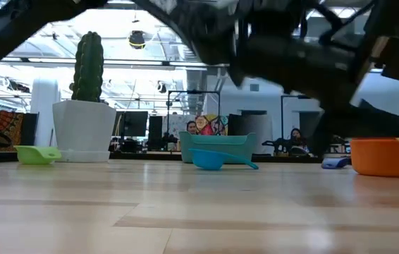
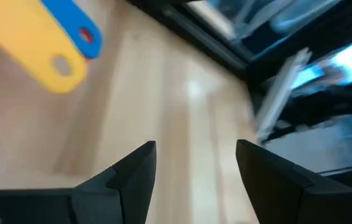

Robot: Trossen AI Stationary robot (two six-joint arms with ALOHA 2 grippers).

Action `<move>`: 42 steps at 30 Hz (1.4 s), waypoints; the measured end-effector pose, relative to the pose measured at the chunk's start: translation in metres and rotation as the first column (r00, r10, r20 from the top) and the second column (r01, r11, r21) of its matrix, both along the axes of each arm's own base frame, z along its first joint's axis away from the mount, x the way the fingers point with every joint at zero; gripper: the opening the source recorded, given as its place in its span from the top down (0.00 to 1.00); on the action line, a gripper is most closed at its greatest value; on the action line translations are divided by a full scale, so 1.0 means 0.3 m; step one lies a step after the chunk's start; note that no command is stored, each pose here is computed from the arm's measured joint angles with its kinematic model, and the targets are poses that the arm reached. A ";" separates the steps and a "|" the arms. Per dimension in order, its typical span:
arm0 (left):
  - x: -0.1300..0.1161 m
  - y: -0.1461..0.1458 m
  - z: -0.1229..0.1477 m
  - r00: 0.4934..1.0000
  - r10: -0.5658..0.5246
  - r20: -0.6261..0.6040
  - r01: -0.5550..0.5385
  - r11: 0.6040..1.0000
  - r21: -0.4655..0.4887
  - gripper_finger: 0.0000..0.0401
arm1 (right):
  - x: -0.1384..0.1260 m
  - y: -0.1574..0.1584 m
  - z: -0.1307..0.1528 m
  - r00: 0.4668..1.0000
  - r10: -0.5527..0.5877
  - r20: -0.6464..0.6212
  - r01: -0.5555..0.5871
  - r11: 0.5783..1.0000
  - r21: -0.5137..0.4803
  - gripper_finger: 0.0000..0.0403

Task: Nest measuring cups in basket
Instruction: Stack the yellow measuring cup into the large blue measuring cup

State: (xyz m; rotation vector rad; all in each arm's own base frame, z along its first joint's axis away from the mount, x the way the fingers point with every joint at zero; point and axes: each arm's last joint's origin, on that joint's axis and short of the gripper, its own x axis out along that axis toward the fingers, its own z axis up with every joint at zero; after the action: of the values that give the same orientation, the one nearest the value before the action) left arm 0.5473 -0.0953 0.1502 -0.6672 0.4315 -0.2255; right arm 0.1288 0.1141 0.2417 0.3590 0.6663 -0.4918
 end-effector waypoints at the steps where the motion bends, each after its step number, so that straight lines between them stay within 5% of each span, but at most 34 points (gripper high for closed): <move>1: -0.012 -0.012 0.019 1.000 0.016 -0.027 -0.014 0.999 0.047 0.48 | 0.002 0.000 -0.008 1.000 0.002 -0.020 -0.002 1.000 0.006 0.61; 7: -0.092 -0.082 0.122 0.978 0.160 -0.132 -0.113 0.944 0.309 0.48 | 0.034 -0.002 -0.055 0.984 0.033 -0.176 -0.035 0.999 -0.006 0.66; 15: -0.244 -0.124 0.266 0.903 0.406 -0.143 -0.256 0.774 0.579 0.48 | 0.104 0.005 -0.112 0.948 0.099 -0.302 -0.124 0.990 -0.064 0.70; 21: -0.386 -0.050 0.222 0.856 0.488 -0.170 -0.319 0.758 0.568 0.48 | 0.149 -0.003 -0.121 0.932 0.170 -0.321 -0.204 0.976 -0.076 0.71; 27: -0.521 0.065 0.197 0.842 0.532 -0.085 -0.450 0.782 0.432 0.48 | 0.179 -0.021 -0.118 0.884 0.290 -0.366 -0.333 0.941 -0.060 0.71; 31: -0.590 0.109 0.182 0.818 0.572 -0.065 -0.494 0.755 0.431 0.48 | 0.220 -0.015 -0.143 0.842 0.376 -0.386 -0.411 0.912 -0.008 0.71; 35: -0.624 0.124 0.179 0.781 0.624 -0.042 -0.544 0.711 0.445 0.48 | 0.247 -0.005 -0.184 0.789 0.438 -0.430 -0.454 0.888 0.071 0.71; 42: -0.625 0.104 0.174 0.769 0.639 -0.014 -0.564 0.689 0.455 0.48 | 0.231 0.000 -0.235 0.708 0.442 -0.551 -0.431 0.889 0.159 0.71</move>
State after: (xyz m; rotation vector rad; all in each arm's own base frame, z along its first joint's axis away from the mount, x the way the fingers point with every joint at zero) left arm 0.3597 -0.0641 0.2025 -0.3600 0.3852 0.5631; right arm 0.1982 0.1140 0.1712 0.0455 1.3158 -0.1216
